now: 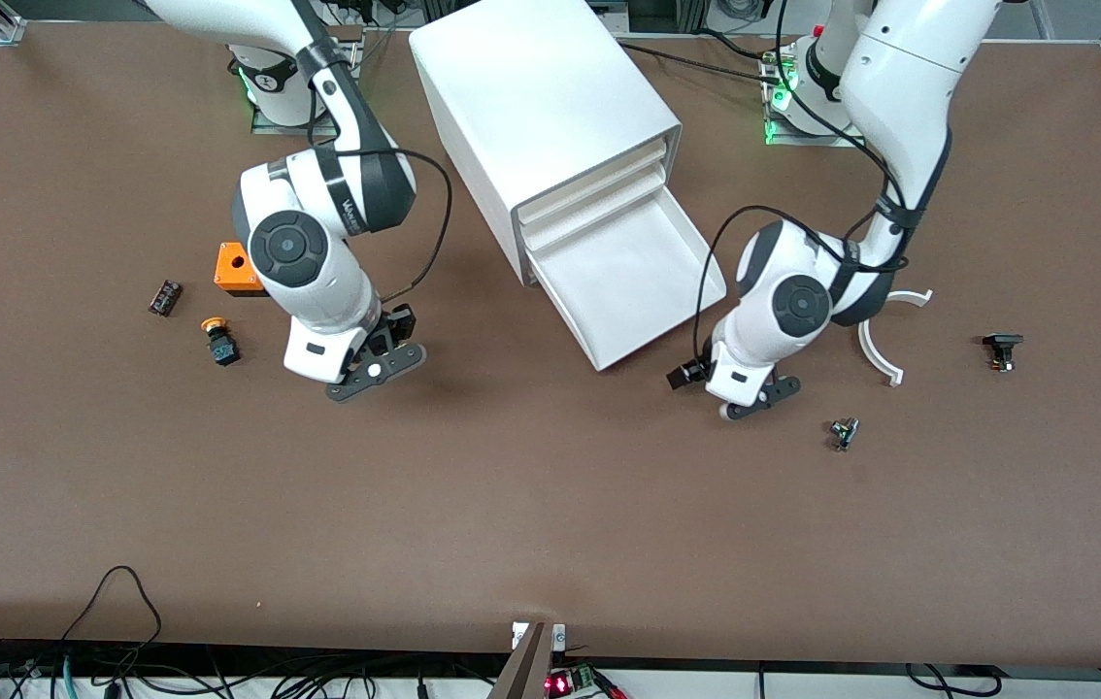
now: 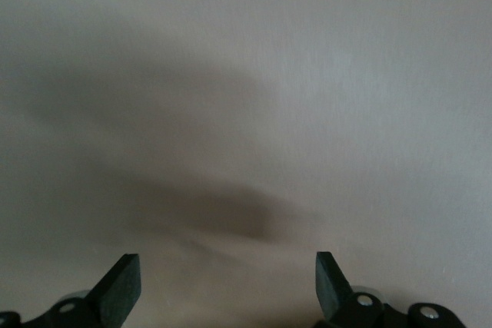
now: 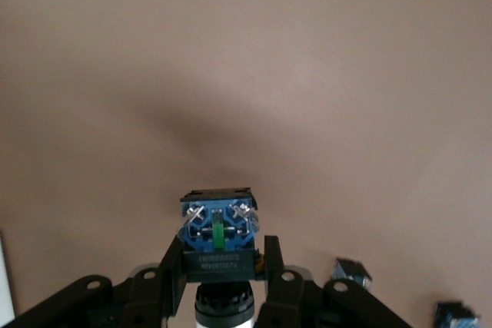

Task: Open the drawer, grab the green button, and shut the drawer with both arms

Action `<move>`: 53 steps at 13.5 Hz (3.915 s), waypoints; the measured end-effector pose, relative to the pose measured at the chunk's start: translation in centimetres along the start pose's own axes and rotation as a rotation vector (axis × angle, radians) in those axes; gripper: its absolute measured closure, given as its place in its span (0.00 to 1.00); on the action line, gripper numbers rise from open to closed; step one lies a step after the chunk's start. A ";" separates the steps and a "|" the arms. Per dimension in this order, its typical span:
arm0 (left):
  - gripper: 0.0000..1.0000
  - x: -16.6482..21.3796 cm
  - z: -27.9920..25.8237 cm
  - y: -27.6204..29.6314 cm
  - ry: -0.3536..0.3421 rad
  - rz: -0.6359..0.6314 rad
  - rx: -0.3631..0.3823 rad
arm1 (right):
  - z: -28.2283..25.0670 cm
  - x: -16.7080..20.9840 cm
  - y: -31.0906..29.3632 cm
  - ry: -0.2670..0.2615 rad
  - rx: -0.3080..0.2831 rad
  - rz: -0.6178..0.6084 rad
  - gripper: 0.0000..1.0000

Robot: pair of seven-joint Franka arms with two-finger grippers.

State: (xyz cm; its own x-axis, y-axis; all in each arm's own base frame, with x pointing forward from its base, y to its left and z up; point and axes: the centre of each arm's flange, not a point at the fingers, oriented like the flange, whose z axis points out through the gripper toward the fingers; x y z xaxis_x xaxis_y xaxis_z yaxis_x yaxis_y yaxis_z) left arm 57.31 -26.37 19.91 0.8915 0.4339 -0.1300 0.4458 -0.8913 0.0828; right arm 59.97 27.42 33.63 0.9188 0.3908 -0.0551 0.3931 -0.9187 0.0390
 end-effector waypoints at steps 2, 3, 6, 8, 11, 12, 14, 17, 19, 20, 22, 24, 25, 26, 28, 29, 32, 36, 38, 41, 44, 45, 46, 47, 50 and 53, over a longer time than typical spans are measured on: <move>0.00 -2.6 0.8 0.6 -0.030 0.028 0.012 | 2.3 -1.0 1.3 0.011 0.000 0.108 0.57; 0.00 -4.4 1.2 1.0 -0.049 0.053 0.016 | 3.9 -1.6 1.6 0.030 -0.001 0.147 0.57; 0.00 -10.5 2.1 3.0 -0.106 0.143 0.022 | 8.4 -3.8 1.5 0.066 0.000 0.248 0.57; 0.00 -13.6 1.9 4.0 -0.131 0.193 0.025 | 10.3 -5.0 0.6 0.077 0.006 0.283 0.57; 0.00 -16.1 1.5 4.5 -0.167 0.234 0.057 | 12.6 -6.7 0.1 0.091 0.010 0.314 0.57; 0.00 -16.9 1.7 4.5 -0.178 0.245 0.064 | 13.1 -7.2 -0.1 0.092 0.012 0.329 0.57; 0.00 -18.6 1.9 4.9 -0.194 0.272 0.067 | 13.9 -7.9 -1.3 0.086 0.020 0.356 0.57; 0.00 -19.8 2.1 5.2 -0.204 0.291 0.068 | 14.1 -8.1 -2.0 0.079 0.026 0.395 0.42; 0.00 -20.5 2.2 5.3 -0.211 0.303 0.070 | 13.1 -7.8 -2.0 0.069 0.027 0.395 0.22; 0.00 -20.5 2.2 5.4 -0.209 0.303 0.068 | 11.7 -7.2 -2.1 0.061 0.031 0.395 0.11; 0.00 -18.9 1.1 5.3 -0.177 0.278 0.035 | 7.2 -5.6 -2.1 0.038 0.038 0.403 0.00; 0.00 -13.4 -3.0 4.3 -0.094 0.196 -0.033 | 1.7 -4.1 -1.3 0.017 0.046 0.423 0.00; 0.00 -9.9 -6.3 3.1 -0.043 0.142 -0.073 | -1.3 -3.6 -0.3 0.012 0.049 0.437 0.00; 0.00 -6.5 -10.0 1.5 0.009 0.088 -0.105 | -4.1 -3.1 1.0 0.007 0.049 0.456 0.00; 0.00 -2.2 -16.7 -2.4 0.077 0.033 -0.108 | -9.4 -2.8 3.8 -0.018 0.040 0.494 0.00; 0.00 -1.2 -19.6 -4.3 0.098 0.051 -0.091 | -11.9 -2.8 5.0 -0.028 0.034 0.511 0.00; 0.00 0.1 -27.2 -10.2 0.122 0.214 -0.032 | -17.9 -3.7 10.6 -0.046 0.028 0.593 0.00; 0.00 0.6 -37.0 -16.6 0.086 0.354 0.005 | -22.1 -6.0 18.8 -0.036 0.031 0.673 0.00; 0.00 0.8 -40.5 -19.0 0.065 0.385 0.040 | -22.9 -7.5 21.6 -0.037 0.042 0.659 0.00; 0.00 0.6 -42.8 -20.2 0.057 0.394 0.099 | -22.1 -9.8 25.3 -0.059 0.045 0.531 0.00; 0.00 -0.2 -44.9 -20.3 0.041 0.401 0.105 | -20.1 -11.9 27.8 -0.054 0.045 0.458 0.00; 0.00 -0.1 -45.1 -20.2 0.040 0.402 0.105 | -19.9 -12.7 27.6 -0.033 0.044 0.451 0.00; 0.00 0.2 -45.0 -20.1 0.038 0.402 0.105 | -20.0 -13.7 27.0 -0.013 0.045 0.444 0.00; 0.00 0.7 -44.9 -19.9 0.036 0.403 0.105 | -20.3 -14.8 26.2 -0.003 0.047 0.437 0.00; 0.00 1.6 -44.5 -19.5 0.028 0.425 0.105 | -20.9 -16.9 25.0 0.005 0.052 0.429 0.00; 0.00 1.7 -44.6 -19.6 0.030 0.435 0.105 | -20.8 -16.9 24.9 0.015 0.050 0.429 0.00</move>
State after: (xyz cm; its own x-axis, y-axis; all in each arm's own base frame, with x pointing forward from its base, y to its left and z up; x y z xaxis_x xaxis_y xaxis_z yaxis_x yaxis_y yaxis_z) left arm 53.70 -2.28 62.11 0.9969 0.0179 -0.0768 0.0197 -0.9995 0.0230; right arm 54.98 -0.89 56.33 0.9992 -0.0269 -0.0296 -0.0267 -0.9996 0.0065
